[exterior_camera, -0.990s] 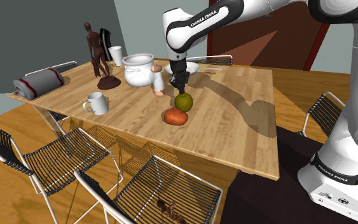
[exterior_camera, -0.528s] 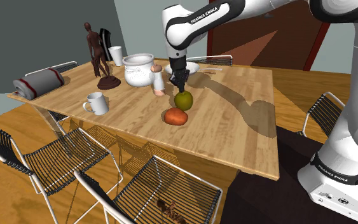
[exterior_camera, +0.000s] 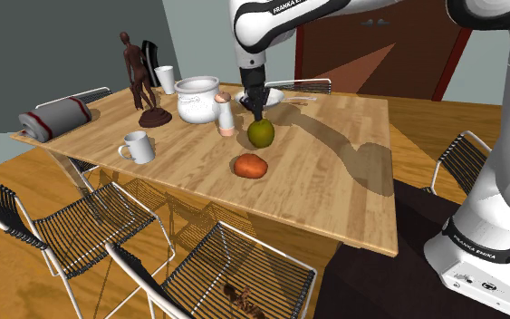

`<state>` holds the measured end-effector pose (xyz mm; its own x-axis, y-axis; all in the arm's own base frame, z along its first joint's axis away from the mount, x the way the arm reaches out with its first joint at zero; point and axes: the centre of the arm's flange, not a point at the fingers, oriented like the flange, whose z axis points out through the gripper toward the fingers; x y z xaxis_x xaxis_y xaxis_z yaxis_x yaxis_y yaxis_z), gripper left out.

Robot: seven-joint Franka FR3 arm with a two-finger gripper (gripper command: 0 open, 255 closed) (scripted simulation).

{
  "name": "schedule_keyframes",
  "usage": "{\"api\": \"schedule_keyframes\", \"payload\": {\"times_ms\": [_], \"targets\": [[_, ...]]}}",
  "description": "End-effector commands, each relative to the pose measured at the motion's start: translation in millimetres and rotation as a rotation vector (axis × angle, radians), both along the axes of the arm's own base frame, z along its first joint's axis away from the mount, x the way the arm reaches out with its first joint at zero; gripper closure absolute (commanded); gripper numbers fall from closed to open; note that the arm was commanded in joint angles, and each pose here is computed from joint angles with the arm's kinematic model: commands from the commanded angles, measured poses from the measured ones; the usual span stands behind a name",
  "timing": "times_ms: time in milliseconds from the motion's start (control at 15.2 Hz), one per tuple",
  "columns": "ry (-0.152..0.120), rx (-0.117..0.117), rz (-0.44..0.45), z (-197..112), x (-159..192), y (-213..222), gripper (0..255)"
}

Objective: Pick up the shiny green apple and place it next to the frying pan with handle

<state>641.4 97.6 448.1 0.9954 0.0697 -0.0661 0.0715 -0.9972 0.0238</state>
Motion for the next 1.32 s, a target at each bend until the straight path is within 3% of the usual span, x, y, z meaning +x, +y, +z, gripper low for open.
{"api": "schedule_keyframes", "payload": {"times_ms": [0, 1254], "targets": [[0.000, 0.000, 0.000, 12.0, 0.0, -0.1, 255], [0.000, 0.000, 0.000, 112.3, 0.0, -0.1, 255]]}}
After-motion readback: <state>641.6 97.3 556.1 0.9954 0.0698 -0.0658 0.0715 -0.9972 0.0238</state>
